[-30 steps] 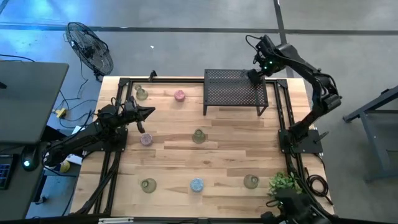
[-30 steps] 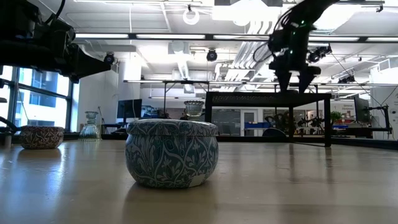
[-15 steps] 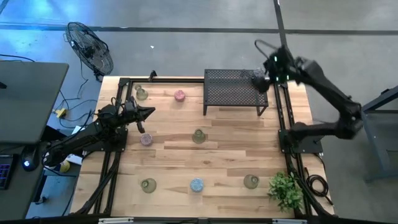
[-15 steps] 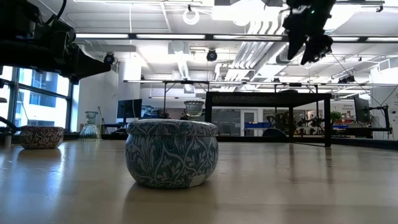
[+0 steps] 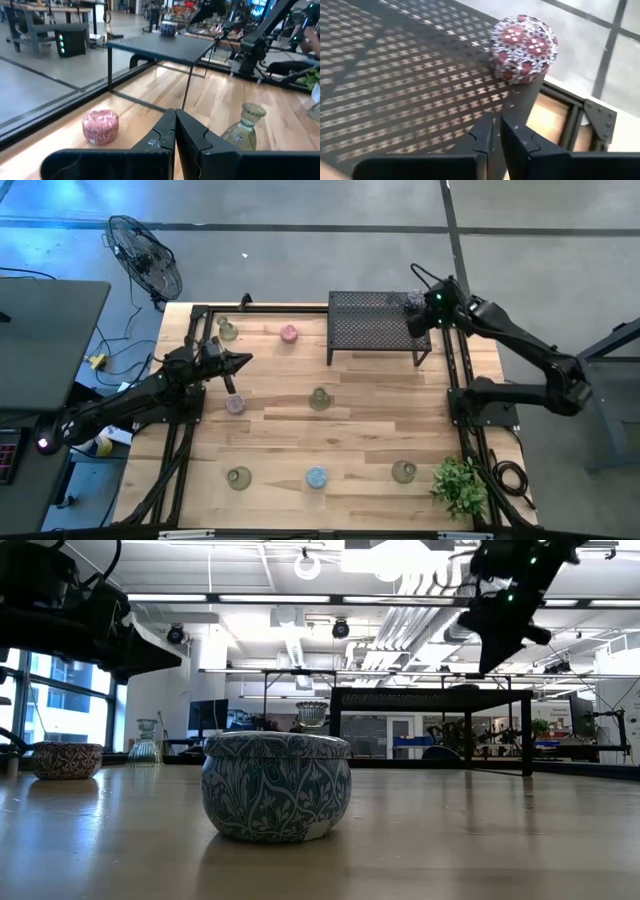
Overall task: Pick & Place candle stick holders
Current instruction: Put the green glass candle holder on the shelf
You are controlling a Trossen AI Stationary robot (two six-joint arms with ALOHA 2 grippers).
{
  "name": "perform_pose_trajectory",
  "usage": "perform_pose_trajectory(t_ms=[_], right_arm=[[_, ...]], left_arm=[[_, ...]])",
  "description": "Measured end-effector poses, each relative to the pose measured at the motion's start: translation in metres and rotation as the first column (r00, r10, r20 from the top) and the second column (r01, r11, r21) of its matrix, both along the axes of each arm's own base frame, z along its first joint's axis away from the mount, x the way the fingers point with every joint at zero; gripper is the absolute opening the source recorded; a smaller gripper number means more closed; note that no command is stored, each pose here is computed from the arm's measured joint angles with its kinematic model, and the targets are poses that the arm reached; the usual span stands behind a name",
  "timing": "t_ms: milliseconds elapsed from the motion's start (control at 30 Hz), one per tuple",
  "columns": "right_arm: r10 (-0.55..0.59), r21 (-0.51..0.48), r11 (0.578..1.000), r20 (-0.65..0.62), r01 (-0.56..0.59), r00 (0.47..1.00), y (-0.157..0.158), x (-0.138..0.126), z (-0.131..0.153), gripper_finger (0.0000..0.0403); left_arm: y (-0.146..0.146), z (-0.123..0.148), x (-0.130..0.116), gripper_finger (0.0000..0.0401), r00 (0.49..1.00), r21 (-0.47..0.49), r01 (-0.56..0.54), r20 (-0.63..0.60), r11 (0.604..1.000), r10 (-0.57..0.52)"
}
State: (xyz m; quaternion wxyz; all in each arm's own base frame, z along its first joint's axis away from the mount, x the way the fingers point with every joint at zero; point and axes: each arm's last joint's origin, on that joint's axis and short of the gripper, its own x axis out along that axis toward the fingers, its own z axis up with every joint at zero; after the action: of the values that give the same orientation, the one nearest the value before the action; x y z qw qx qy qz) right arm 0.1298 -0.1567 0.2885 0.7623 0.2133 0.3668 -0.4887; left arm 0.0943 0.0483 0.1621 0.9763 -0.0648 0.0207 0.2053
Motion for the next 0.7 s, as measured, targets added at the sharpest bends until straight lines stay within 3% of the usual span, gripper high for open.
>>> perform_pose_trajectory(t_ms=[167,700], right_arm=[[0.022,0.051,0.998,-0.031,-0.02,0.999,-0.019,0.002,-0.013,0.0006],[0.029,0.005,1.0,-0.027,-0.029,0.999,-0.031,0.007,-0.015,0.0001]], left_arm=[[0.001,-0.001,0.001,0.0002,1.0,-0.003,-0.018,-0.008,1.0,0.018],[0.005,0.004,0.008,0.0002,0.999,-0.023,-0.02,-0.042,1.0,0.019]])
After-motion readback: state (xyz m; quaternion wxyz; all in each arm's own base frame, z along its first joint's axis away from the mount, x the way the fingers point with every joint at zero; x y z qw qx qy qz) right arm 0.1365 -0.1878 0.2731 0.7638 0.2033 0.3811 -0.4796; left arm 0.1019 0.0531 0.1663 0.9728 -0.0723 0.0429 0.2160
